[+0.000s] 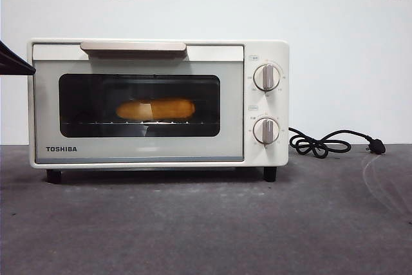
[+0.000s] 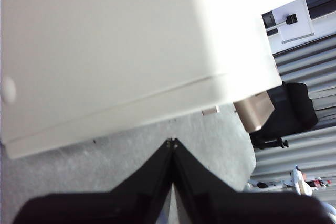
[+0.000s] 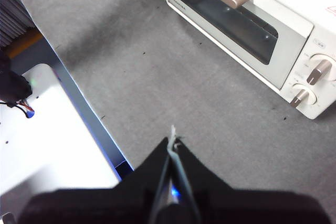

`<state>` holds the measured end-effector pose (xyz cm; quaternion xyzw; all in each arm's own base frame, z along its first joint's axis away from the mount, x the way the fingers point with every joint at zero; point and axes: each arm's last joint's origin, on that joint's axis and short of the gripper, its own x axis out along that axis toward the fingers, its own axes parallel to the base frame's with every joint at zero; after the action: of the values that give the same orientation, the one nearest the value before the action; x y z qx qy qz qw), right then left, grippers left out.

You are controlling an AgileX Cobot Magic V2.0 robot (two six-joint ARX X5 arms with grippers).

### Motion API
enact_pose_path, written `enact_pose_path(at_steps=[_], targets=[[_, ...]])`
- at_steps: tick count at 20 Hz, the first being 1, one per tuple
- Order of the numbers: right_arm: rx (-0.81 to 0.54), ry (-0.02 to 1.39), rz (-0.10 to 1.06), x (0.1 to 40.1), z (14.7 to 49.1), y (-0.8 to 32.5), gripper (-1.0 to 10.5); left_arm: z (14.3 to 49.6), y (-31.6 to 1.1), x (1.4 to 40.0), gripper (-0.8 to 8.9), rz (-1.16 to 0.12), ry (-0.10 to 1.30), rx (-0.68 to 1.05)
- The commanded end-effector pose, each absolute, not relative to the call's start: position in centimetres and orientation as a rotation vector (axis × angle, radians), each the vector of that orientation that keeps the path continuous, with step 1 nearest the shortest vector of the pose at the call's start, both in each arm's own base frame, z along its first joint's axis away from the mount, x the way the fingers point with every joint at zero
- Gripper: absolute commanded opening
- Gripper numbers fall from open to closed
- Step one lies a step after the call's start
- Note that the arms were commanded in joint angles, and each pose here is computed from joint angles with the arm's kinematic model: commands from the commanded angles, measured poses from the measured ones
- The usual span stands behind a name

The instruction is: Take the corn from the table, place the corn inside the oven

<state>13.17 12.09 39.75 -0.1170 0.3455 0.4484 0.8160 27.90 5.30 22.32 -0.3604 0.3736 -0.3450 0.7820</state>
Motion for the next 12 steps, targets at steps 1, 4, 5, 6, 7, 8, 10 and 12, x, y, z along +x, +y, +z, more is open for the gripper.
enact_pose_path(at_steps=[1,4,5,6,7,8,10,12], targets=[[-0.250,0.716,0.962,13.3,39.9,12.2,-0.1,22.5,5.4,28.3,-0.08,-0.728,0.790,-0.786],[-0.249,0.712,0.963,13.3,39.9,12.2,-0.1,22.8,5.5,28.6,-0.08,-0.711,0.767,-0.782],[-0.249,0.712,0.963,13.3,39.9,12.2,-0.1,22.9,5.6,28.7,-0.08,-0.707,0.757,-0.780],[-0.249,0.712,0.963,13.3,39.9,12.2,-0.1,23.0,5.6,28.8,-0.08,-0.700,0.748,-0.777],[-0.249,0.712,0.963,13.3,39.9,12.2,-0.1,23.0,5.6,29.0,-0.08,-0.686,0.739,-0.772],[-0.249,0.712,0.963,13.3,39.9,12.2,-0.1,23.1,5.7,29.1,-0.08,-0.672,0.729,-0.768],[-0.249,0.712,0.963,13.3,39.9,12.2,-0.1,23.3,5.8,29.3,-0.08,-0.660,0.715,-0.767],[-0.249,0.713,0.963,13.3,39.9,12.2,-0.1,23.4,5.8,29.4,-0.08,-0.659,0.703,-0.769]])
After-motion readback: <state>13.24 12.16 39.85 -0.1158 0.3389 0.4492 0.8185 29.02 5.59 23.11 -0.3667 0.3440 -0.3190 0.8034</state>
